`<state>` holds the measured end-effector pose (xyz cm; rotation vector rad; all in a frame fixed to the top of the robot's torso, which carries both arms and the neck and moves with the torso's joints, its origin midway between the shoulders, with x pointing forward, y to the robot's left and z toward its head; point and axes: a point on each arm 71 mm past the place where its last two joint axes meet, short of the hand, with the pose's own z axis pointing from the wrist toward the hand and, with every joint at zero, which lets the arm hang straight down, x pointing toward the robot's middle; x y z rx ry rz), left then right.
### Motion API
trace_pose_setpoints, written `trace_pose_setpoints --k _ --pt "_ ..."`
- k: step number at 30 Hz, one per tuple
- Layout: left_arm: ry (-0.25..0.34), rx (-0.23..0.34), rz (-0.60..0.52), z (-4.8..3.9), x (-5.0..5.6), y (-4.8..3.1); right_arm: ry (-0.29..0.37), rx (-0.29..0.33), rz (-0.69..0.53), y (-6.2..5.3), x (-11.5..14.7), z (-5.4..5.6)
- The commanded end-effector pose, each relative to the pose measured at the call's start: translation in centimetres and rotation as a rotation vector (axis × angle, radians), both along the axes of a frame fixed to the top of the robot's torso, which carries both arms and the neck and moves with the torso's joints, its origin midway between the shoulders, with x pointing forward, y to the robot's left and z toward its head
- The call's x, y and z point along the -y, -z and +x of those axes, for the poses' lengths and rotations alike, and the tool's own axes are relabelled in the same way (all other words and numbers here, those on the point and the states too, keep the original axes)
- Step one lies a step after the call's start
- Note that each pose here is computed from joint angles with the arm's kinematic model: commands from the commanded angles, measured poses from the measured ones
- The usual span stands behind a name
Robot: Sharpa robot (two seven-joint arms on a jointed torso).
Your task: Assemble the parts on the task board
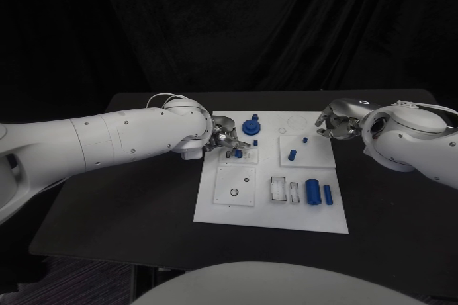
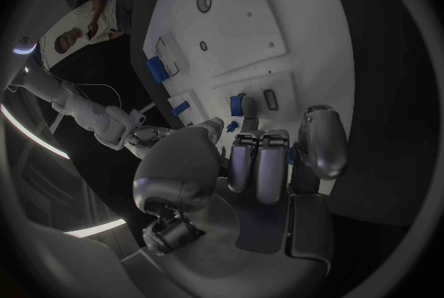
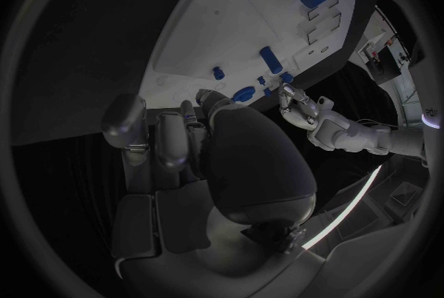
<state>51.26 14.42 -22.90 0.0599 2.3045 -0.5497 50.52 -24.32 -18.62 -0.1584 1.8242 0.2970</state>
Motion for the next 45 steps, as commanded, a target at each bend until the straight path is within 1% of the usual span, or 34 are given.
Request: trace_pose_setpoints --k 1,21,33,37,45 --pt "0.011 0.000 -0.018 -0.10 0.32 0.02 0.012 -0.006 -0.009 0.15 0.08 -0.02" --pt "0.021 -0.013 -0.010 -0.20 0.66 0.20 0.012 -0.005 -0.008 0.17 0.10 -0.02" --pt "0.017 -0.016 -0.006 -0.21 0.66 0.38 0.013 -0.009 -0.010 0.28 0.15 -0.06" --pt "0.011 -0.002 -0.019 -0.20 0.60 0.34 0.014 -0.011 -0.011 0.32 0.22 -0.07" --pt "0.010 0.055 -0.086 -0.28 0.67 -0.13 0.016 -0.012 -0.012 0.34 0.33 -0.09"
